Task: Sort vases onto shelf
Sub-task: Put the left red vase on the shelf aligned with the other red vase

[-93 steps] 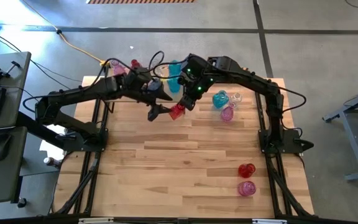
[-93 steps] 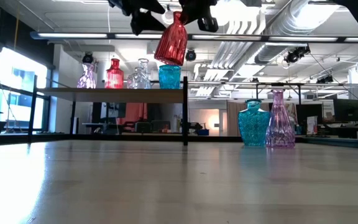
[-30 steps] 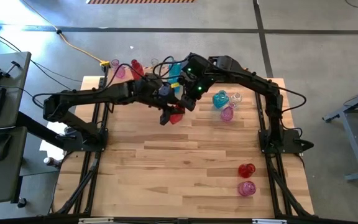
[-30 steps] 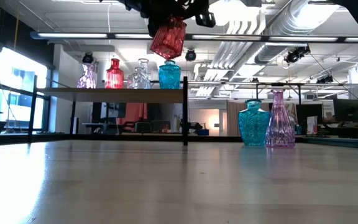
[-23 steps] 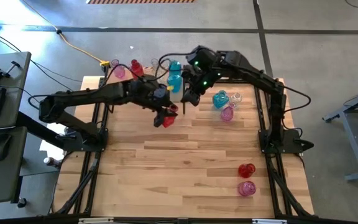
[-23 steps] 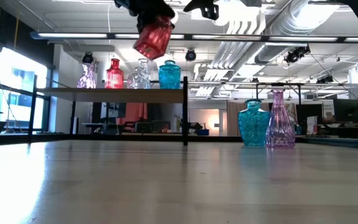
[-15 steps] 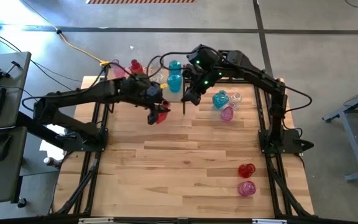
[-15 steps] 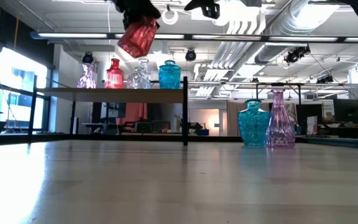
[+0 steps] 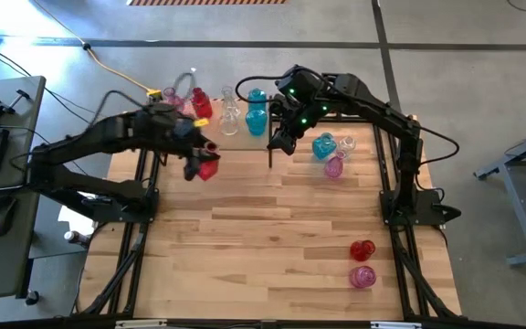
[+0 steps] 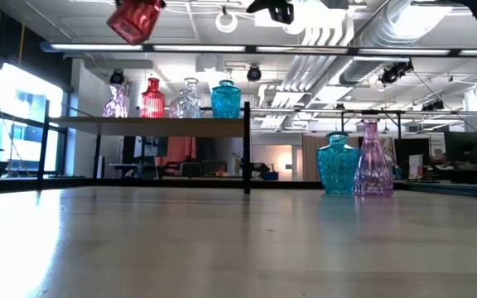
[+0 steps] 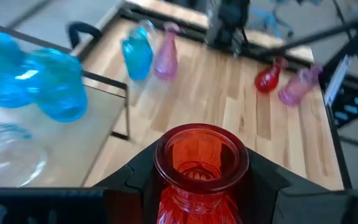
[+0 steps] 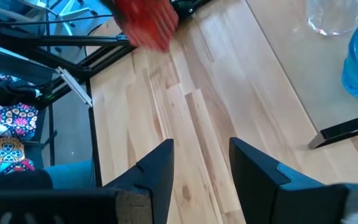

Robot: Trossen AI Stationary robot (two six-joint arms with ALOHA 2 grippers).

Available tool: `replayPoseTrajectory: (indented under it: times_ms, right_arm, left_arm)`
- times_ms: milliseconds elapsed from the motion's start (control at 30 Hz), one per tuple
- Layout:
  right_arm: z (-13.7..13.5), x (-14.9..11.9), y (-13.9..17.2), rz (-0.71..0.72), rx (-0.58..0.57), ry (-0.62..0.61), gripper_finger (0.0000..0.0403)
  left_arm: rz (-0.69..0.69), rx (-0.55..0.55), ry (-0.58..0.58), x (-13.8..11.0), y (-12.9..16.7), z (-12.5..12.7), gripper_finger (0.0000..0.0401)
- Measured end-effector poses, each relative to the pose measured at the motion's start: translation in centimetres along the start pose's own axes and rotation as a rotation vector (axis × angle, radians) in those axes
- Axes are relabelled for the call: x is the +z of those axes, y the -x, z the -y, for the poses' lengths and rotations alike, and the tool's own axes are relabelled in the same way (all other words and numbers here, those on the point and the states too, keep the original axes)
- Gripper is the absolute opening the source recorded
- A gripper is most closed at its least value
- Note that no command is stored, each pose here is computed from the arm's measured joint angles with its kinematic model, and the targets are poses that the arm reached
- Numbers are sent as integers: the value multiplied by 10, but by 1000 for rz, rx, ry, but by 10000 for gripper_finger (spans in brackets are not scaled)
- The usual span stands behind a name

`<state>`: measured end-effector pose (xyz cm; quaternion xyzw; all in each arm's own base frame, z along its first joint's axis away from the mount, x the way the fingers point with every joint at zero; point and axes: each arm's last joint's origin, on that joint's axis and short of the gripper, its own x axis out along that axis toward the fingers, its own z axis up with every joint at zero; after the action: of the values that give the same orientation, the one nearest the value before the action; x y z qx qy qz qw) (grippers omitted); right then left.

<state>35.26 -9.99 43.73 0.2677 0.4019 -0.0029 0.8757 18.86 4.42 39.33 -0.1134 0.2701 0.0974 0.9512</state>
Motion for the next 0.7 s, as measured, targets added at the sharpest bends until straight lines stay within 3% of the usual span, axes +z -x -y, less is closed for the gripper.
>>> replayPoseTrajectory:
  times_ms: [333, 700]
  right_arm:
    - [0, 0, 0, 0, 0, 0, 135]
    - [0, 0, 0, 0, 0, 0, 135]
  left_arm:
    - [207, 100, 39, -10, 67, 0, 144]
    - [354, 106, 65, -29, 119, 1, 144]
